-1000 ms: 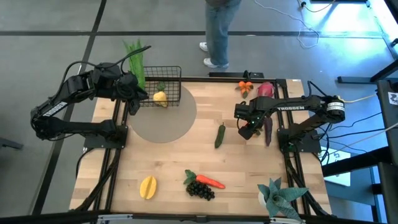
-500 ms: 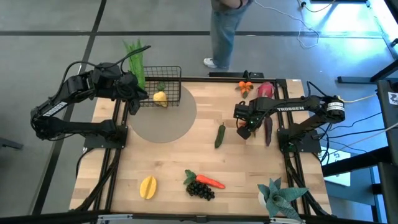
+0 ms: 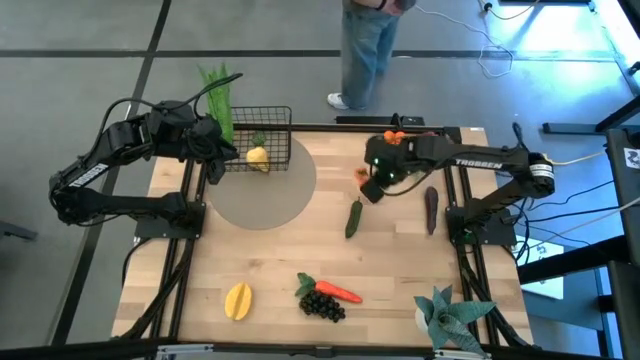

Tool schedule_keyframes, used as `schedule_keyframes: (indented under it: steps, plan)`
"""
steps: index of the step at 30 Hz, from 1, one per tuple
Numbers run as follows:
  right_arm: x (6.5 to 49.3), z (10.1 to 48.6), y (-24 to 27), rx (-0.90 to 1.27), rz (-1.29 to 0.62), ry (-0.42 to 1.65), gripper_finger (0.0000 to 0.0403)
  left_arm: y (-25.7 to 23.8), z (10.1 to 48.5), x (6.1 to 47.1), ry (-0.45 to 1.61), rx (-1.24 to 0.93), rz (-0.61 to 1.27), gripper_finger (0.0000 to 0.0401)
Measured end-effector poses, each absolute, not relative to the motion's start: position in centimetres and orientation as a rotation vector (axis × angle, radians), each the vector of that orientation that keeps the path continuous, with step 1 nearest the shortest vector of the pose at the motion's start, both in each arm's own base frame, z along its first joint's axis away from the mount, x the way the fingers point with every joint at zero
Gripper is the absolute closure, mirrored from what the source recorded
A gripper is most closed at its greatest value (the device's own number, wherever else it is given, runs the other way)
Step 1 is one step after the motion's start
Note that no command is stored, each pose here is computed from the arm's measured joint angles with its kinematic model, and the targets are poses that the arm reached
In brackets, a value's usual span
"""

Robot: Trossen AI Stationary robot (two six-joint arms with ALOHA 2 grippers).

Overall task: Build produce basket
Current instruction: Put the bottom orange tangerine into the wire basket

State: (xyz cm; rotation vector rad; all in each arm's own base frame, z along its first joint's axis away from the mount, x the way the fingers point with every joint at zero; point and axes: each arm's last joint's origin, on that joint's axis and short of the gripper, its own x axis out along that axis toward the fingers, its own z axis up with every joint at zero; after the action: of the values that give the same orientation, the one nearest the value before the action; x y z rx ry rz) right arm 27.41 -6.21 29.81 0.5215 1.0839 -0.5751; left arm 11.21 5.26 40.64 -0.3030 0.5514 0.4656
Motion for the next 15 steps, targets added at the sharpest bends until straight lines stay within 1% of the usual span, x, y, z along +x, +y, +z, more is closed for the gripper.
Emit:
schedule_keyframes:
  steps: [4,7,11,15]
  plan:
    - [29.6,33.9,-6.9,0.421,-0.507,0.876,0.0402,5.3,40.6,11.2,0.552,-0.303,0.466,0.0321]
    - [32.0,36.0,-7.9,0.333,-0.455,0.741,0.0402,5.3,40.6,11.2,0.552,-0.300,0.475,0.0321]
    - [35.4,38.1,-9.8,0.217,-0.426,0.599,0.0403,5.3,40.6,11.2,0.552,-0.299,0.478,0.0321]
    - [39.1,38.6,-12.2,0.125,-0.398,0.519,0.0403,5.3,40.6,11.2,0.553,-0.299,0.478,0.0321]
